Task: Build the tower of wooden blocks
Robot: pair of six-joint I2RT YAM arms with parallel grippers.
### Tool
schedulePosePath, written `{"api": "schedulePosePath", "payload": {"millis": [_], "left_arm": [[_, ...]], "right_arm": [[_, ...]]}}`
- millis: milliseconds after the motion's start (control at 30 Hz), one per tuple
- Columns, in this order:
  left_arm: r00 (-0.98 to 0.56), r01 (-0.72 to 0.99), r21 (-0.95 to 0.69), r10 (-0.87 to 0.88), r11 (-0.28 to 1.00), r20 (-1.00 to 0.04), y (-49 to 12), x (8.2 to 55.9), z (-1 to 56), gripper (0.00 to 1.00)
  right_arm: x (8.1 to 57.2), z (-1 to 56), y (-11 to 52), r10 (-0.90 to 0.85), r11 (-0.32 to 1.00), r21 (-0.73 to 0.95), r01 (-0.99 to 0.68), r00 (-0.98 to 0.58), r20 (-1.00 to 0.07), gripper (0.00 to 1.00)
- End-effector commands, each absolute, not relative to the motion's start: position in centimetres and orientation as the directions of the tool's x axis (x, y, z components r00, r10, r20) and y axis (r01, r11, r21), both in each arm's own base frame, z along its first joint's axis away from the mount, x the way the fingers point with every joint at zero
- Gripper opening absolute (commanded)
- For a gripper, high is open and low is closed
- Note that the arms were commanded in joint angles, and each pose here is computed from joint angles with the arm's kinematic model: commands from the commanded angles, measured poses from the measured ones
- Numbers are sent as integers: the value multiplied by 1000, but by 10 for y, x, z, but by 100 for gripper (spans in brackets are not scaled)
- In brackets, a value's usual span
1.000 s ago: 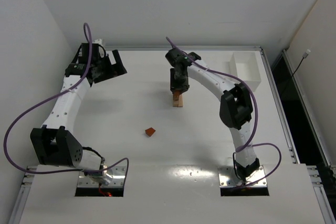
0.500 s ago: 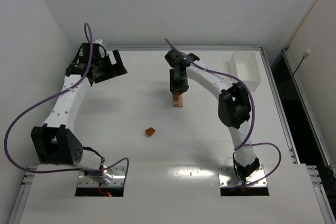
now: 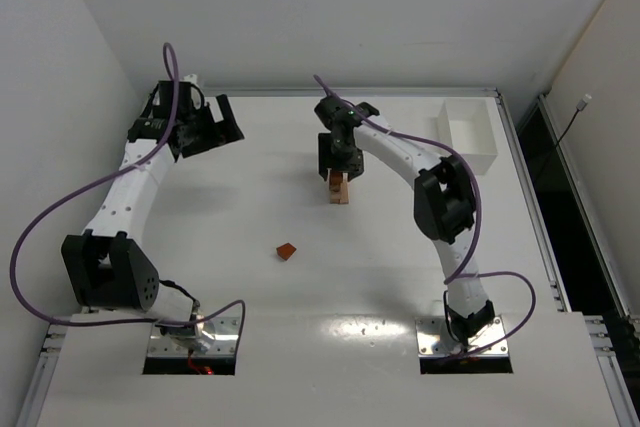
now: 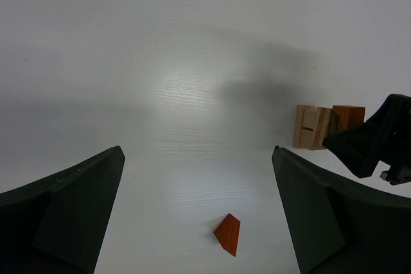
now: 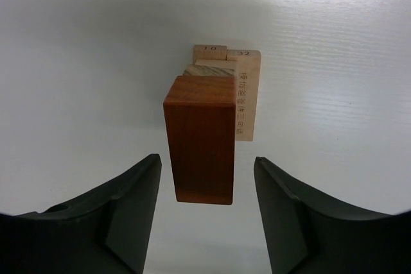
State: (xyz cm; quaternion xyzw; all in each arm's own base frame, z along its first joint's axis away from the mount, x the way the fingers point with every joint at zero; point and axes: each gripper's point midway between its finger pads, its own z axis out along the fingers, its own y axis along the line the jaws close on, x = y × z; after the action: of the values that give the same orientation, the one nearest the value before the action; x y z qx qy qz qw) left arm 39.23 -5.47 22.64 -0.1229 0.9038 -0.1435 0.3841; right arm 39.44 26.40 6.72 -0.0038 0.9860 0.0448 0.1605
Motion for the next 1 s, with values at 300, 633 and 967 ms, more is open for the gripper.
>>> {"api": "schedulePosePath", "payload": {"millis": [300, 633, 967], "left_arm": [[-648, -22, -305, -246, 952, -721, -74, 390, 243, 100], [-779, 134, -198, -20, 971, -626, -99, 314, 177, 100], [-766, 542, -103, 440, 834, -469, -150, 247, 126, 96]], "right_arm": [[412, 140, 292, -121, 935, 230, -272, -850, -512, 67], [350, 240, 216, -349, 832, -26, -555, -486, -802, 79], [315, 248, 107, -512, 829, -403, -388, -236, -826, 80]]}}
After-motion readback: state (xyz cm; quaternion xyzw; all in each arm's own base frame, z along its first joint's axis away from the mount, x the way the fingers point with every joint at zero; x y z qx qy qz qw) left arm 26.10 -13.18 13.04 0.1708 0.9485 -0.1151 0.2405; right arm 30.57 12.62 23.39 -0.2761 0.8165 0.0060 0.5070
